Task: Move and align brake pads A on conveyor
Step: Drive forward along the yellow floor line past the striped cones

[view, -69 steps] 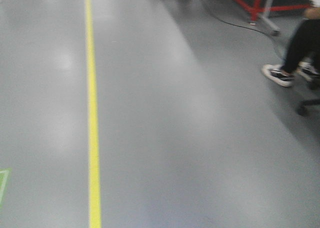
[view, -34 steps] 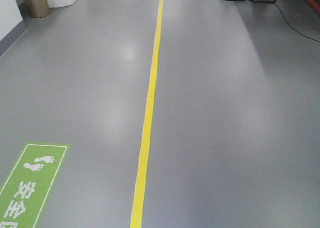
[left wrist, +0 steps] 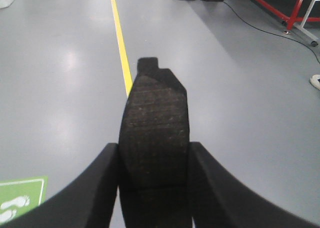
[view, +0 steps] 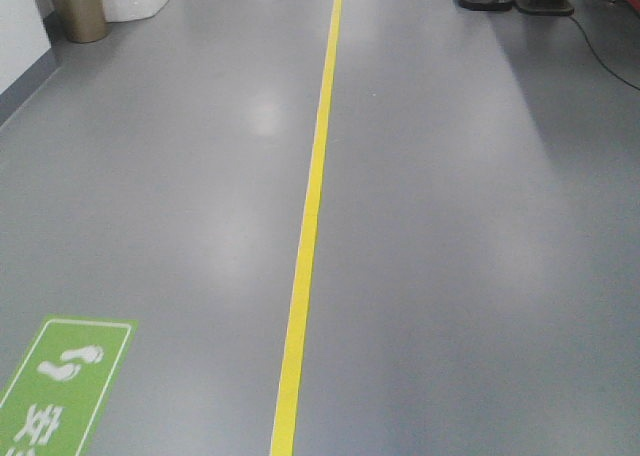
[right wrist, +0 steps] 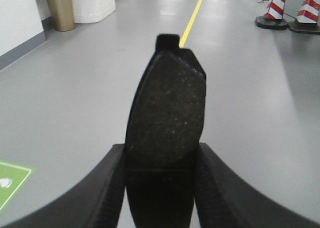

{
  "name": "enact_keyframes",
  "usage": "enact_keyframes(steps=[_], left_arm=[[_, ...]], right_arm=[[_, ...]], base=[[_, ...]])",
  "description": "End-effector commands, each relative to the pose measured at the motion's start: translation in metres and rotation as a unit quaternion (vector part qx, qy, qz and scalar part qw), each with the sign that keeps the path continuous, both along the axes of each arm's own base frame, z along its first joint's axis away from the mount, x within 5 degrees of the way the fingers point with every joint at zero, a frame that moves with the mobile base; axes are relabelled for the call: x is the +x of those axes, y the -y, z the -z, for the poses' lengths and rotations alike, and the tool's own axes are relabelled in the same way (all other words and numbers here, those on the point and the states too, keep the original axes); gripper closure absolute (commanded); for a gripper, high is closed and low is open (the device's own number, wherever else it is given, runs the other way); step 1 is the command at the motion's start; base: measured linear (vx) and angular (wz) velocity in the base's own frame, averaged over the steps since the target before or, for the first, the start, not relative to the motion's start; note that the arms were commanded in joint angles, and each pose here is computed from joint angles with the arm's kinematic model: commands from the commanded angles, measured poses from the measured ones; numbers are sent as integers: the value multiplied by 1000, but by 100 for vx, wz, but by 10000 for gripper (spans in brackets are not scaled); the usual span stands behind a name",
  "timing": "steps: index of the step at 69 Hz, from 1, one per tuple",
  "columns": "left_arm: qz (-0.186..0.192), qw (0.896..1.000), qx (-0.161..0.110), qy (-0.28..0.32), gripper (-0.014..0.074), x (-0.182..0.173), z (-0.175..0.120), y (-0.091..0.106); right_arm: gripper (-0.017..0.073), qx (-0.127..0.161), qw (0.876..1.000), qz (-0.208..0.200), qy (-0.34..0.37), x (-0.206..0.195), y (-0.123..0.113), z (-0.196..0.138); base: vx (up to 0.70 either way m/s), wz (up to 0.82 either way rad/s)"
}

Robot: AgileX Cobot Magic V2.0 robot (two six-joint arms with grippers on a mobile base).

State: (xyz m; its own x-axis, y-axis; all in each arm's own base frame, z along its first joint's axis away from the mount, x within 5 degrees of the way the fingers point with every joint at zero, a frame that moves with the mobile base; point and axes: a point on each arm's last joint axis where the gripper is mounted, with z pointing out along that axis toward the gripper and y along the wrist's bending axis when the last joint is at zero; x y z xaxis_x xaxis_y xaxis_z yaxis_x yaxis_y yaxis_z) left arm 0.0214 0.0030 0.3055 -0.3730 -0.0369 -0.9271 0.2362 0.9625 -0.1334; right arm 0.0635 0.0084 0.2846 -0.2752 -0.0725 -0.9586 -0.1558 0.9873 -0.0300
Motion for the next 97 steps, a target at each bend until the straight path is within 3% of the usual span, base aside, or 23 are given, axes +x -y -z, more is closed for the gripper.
enact_keyframes(steps=[1, 50, 97], left_arm=[[8, 999, -16, 51, 599, 2, -16, 2], [8, 999, -16, 51, 599, 2, -16, 2], [8, 999, -16, 51, 599, 2, -16, 2]], right_arm=[[561, -1, 998, -2, 56, 2, 0, -17], [561, -1, 998, -2, 56, 2, 0, -17], [561, -1, 998, -2, 56, 2, 0, -17]], base=[[45, -16], [63, -18], [78, 6]])
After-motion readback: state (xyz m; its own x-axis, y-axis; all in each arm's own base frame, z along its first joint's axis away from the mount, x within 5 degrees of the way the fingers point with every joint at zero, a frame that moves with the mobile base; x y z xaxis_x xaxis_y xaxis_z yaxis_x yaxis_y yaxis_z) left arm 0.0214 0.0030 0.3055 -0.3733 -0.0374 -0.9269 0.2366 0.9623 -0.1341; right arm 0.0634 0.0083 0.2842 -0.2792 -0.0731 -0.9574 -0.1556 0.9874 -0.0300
